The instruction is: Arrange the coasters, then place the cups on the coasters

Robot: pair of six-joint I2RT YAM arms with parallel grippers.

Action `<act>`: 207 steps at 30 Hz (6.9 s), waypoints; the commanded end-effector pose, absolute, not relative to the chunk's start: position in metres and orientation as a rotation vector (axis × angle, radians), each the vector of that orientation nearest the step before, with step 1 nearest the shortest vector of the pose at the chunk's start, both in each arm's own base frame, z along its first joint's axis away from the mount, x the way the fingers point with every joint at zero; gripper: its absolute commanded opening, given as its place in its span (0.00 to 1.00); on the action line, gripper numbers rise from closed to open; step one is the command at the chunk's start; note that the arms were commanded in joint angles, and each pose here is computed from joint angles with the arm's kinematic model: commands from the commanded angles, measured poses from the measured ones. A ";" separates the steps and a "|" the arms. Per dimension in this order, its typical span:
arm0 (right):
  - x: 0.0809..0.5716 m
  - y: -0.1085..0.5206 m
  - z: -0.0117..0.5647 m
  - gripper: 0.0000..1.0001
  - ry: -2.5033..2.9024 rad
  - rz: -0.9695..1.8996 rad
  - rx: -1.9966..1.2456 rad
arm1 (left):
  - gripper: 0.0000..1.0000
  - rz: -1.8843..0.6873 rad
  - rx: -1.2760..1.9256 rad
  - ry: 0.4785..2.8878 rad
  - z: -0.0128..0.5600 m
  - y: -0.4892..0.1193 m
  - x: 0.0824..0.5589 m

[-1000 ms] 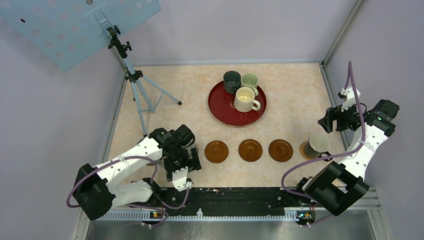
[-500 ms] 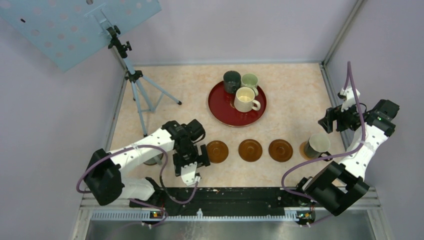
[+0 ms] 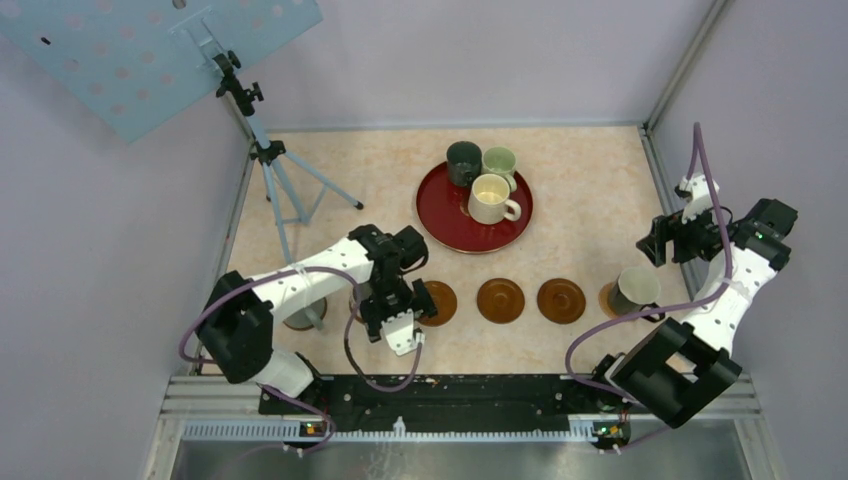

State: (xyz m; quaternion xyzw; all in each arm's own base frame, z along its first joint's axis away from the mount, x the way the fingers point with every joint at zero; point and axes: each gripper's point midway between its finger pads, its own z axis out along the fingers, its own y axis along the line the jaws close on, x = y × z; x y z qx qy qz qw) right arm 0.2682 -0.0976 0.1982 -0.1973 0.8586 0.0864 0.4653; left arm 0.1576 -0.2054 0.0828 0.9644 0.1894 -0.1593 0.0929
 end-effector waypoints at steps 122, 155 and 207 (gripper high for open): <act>0.240 0.310 0.184 0.00 1.953 0.520 -0.819 | 0.99 -0.595 0.911 2.113 0.284 -0.168 0.333; 0.197 0.333 0.147 0.00 2.045 0.450 -0.614 | 0.99 -0.566 0.870 2.173 0.270 -0.145 0.322; 0.169 0.328 0.112 0.23 2.159 0.477 -0.667 | 0.99 -0.601 0.819 2.192 0.261 -0.136 0.313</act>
